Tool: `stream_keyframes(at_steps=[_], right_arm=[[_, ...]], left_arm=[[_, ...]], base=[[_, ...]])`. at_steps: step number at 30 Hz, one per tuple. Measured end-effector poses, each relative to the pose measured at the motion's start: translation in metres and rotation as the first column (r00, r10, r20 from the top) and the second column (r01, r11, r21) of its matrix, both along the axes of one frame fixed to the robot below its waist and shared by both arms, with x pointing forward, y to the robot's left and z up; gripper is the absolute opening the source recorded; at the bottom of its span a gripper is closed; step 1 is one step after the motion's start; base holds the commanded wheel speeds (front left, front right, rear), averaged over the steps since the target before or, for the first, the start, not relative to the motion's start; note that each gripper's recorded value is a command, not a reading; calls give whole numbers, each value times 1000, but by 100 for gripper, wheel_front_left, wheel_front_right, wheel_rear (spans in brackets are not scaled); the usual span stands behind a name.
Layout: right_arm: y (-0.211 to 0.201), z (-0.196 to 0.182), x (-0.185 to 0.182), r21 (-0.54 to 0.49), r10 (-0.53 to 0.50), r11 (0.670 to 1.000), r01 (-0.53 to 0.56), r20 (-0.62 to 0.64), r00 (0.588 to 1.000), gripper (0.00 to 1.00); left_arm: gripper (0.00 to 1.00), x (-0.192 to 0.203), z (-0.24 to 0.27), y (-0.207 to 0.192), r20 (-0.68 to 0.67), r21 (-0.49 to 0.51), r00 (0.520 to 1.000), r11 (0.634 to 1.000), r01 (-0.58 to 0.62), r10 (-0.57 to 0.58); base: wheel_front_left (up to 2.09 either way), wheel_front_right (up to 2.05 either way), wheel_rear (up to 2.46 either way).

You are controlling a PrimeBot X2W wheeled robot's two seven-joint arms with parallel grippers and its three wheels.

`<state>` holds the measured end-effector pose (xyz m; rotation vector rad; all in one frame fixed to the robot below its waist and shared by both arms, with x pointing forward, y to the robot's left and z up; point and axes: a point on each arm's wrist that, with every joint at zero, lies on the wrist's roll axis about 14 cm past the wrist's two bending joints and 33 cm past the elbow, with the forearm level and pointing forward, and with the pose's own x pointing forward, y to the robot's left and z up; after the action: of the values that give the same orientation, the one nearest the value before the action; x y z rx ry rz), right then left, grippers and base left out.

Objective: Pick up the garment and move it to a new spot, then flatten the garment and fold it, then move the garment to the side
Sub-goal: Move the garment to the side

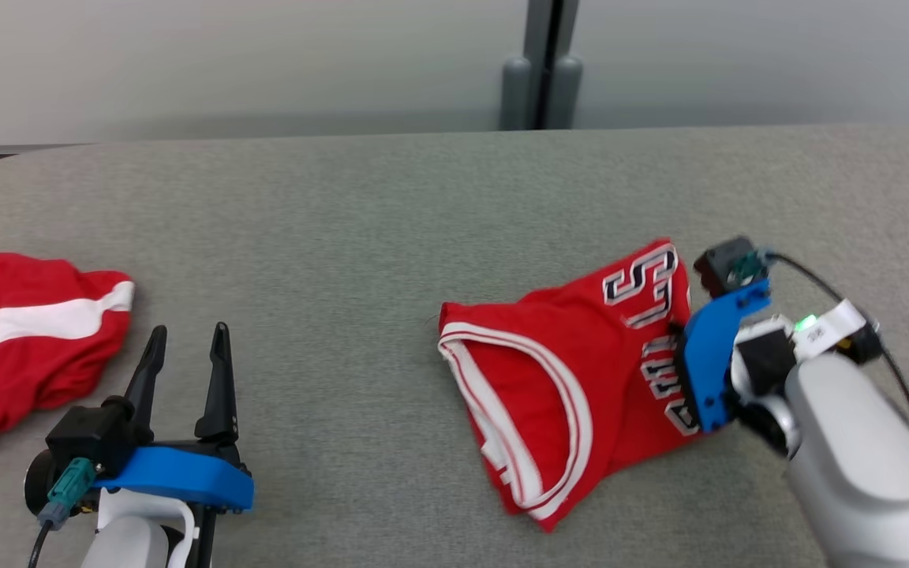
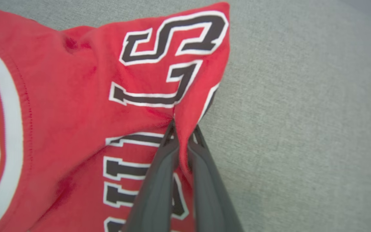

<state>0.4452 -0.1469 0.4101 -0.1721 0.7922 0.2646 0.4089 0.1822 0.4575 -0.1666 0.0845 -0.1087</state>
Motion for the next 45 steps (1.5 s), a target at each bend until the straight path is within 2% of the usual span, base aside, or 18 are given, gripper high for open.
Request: stream_keyframes(at_steps=[4,9,18,20,29,37,41,42,43,44,45], right_arm=[[-34,29,21,-108,23,994,-15,73,997,0],[-91,49,31,-238,1,971,24,103,995,0],[-204,64,32,-418,-109,894,164,151,982,0],[-218,66,33,-425,-125,885,190,176,976,0],[-289,57,26,-485,-263,809,333,207,942,0],[-317,60,27,-516,-296,755,404,282,913,0],[-320,61,28,-513,-307,744,429,308,900,0],[-320,61,29,-513,-305,741,432,317,898,2],[-320,62,30,-512,-304,740,436,323,896,25],[-320,62,30,-512,-304,739,439,328,895,91],[-319,63,32,-510,-302,739,441,334,893,100]], left_arm=[[100,15,-5,-19,-2,-4,999,999,55,-55],[100,43,-9,-49,11,-20,991,991,132,-132],[100,91,-19,-100,56,-32,962,963,269,-267],[100,100,-22,-109,62,-23,953,954,299,-297],[100,125,-50,-128,27,-3,929,930,368,-368],[100,135,-57,-134,16,9,919,919,393,-393],[100,134,-56,-136,14,12,914,914,405,-405],[100,134,-56,-136,13,14,913,913,407,-407],[100,134,-55,-135,14,16,914,914,406,-406],[100,134,-54,-134,15,19,914,914,404,-405],[100,134,-53,-132,16,23,915,915,403,-403]], base=[[0,0,0],[0,0,0],[0,0,0],[0,0,0],[0,0,0],[0,0,0],[0,0,0],[0,0,0],[0,0,0],[0,0,0],[0,0,0]])
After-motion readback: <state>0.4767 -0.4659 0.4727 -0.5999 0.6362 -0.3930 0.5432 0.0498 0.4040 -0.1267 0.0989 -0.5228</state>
